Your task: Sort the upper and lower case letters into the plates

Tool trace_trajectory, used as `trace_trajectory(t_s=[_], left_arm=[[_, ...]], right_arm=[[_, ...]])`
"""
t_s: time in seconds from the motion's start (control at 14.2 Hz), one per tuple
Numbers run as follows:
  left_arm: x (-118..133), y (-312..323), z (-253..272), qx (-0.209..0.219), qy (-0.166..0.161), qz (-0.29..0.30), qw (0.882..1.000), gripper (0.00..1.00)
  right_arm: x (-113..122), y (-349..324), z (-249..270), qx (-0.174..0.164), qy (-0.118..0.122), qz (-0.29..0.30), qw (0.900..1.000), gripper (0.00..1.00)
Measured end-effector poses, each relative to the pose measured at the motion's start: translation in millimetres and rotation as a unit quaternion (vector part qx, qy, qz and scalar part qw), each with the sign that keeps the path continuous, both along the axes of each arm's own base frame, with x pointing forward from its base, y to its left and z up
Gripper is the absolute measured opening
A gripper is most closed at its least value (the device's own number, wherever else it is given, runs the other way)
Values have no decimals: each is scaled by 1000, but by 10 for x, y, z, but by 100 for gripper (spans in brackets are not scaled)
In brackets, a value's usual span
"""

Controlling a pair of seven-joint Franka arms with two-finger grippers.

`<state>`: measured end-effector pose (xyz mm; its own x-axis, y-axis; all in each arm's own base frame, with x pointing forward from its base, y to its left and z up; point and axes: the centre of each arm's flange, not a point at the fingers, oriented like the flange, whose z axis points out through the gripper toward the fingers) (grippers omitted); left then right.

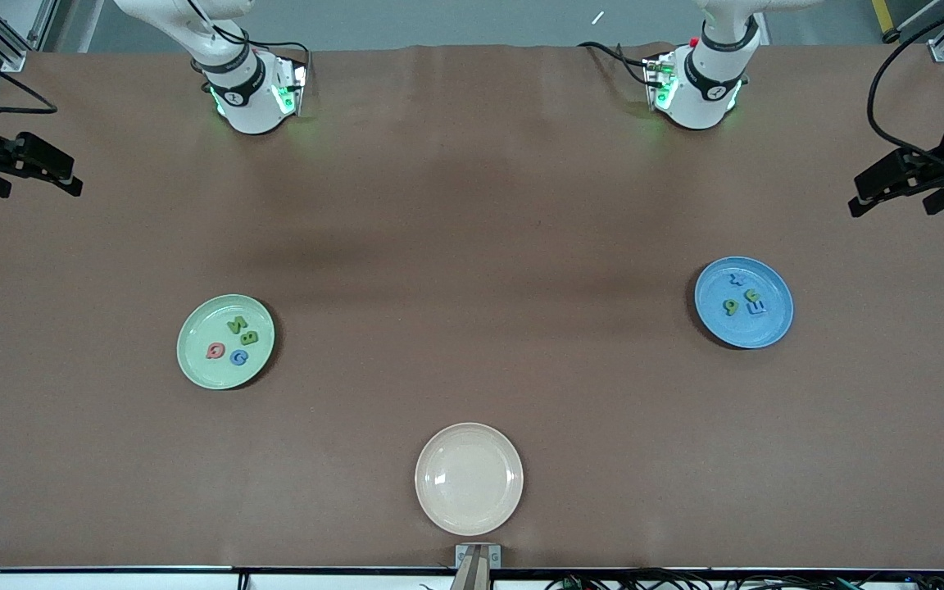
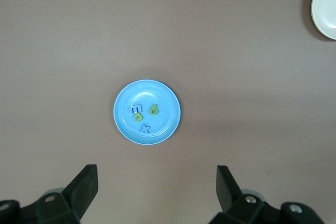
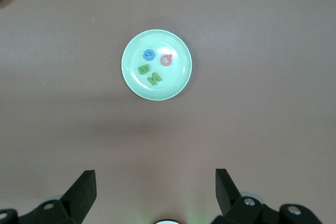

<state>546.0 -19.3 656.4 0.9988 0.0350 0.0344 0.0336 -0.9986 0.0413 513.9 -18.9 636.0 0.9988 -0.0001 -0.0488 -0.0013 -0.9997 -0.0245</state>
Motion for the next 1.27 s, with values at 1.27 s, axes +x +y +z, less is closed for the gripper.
trace_trajectory(t_s=[1.27], left_arm=[[80, -10, -12, 1, -17, -15, 1000, 100]], right_arm=[[-6, 0, -26, 0, 5, 1, 1000, 100]])
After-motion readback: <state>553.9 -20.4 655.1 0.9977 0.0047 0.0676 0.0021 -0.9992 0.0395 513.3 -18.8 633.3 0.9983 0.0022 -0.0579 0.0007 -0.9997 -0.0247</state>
